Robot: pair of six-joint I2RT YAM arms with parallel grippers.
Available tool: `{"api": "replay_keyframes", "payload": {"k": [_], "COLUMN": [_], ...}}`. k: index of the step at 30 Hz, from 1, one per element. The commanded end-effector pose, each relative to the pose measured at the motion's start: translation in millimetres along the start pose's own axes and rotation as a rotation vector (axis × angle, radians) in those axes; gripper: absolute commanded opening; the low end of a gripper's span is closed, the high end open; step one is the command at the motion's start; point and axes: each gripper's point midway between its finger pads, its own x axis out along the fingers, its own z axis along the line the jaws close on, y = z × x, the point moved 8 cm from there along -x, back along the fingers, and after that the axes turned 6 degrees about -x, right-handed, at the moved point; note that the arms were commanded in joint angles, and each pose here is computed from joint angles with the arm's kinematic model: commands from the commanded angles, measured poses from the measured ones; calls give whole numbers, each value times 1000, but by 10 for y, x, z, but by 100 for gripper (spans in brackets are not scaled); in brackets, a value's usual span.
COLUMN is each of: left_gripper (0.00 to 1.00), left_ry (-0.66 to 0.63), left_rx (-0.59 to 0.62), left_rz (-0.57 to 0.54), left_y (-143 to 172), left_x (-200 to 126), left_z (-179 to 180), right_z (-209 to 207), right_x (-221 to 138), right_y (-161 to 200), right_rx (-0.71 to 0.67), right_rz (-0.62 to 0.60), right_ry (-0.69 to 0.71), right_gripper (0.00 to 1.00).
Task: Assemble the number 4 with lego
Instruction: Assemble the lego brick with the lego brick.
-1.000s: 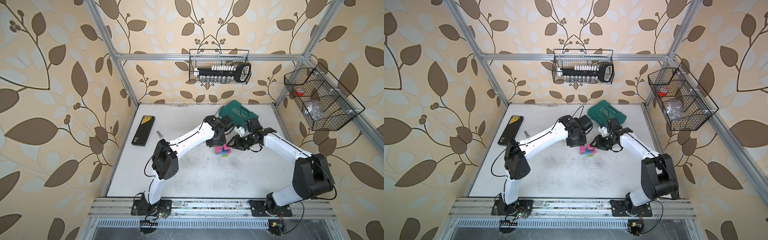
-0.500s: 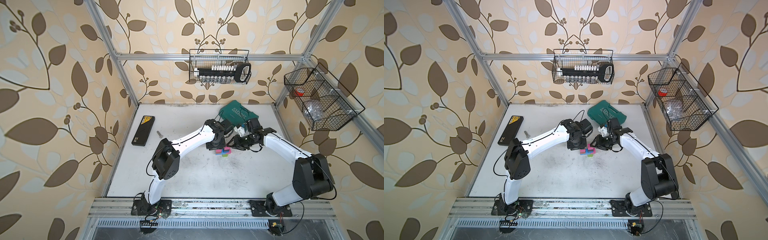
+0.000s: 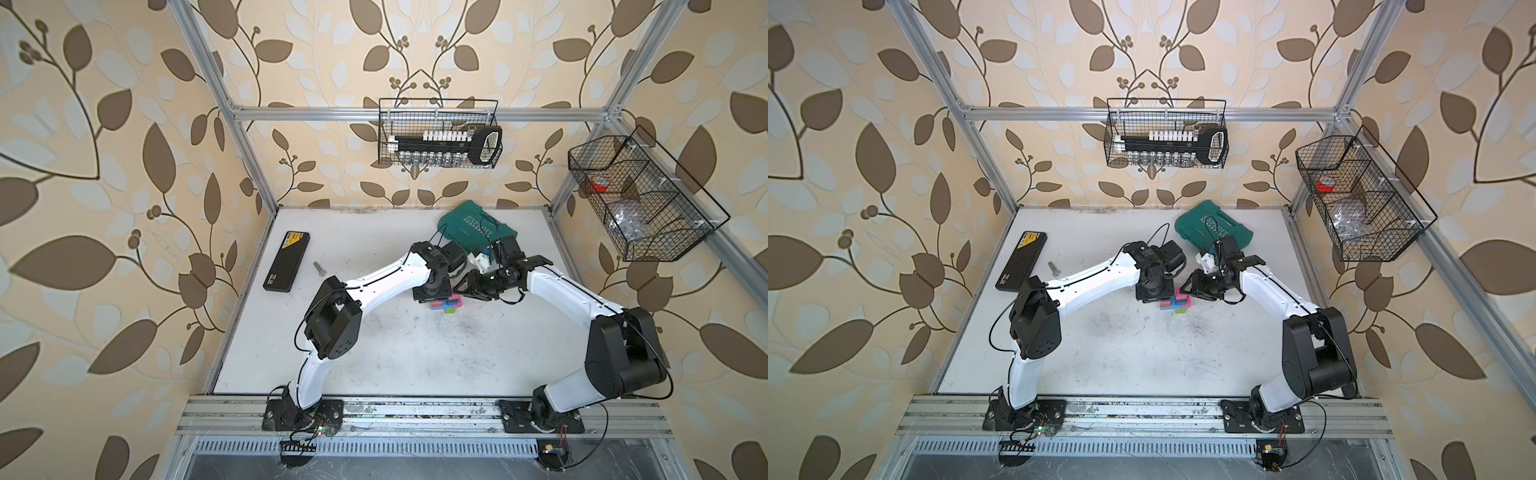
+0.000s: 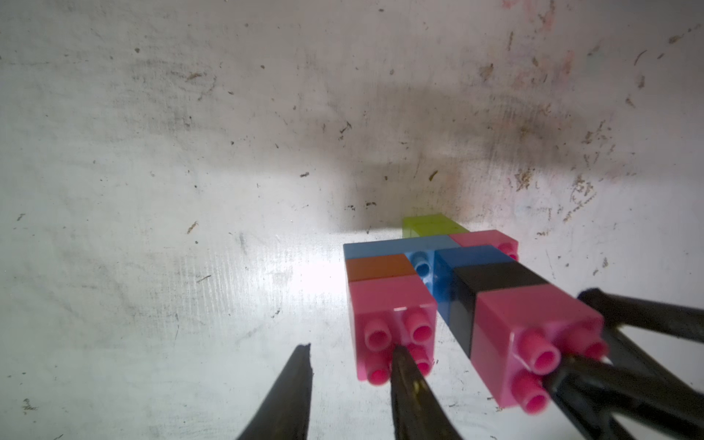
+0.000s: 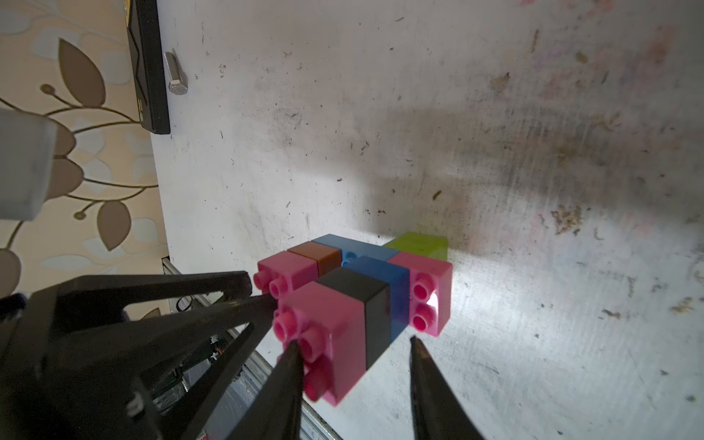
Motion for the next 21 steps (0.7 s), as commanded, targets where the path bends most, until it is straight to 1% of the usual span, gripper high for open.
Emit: {"api": "replay_keyframes", "payload": {"k": [1, 9, 21], "left_gripper": [36, 36, 36], "left_ry": [-38, -54, -53], "left_rx": [13, 13, 21], "left_rz": [35, 64, 83], "left_y": [72, 111, 129], "left_x": [77, 216, 284], "left_z": [66, 91, 94], "right_z": [-300, -304, -315], "right_x": [177, 168, 171], "right_y": [249, 261, 268], "right_rx": [70, 69, 72], "right_rz": [123, 122, 125], "right_ry": [163, 165, 170], "right_gripper": [40, 40, 40]}}
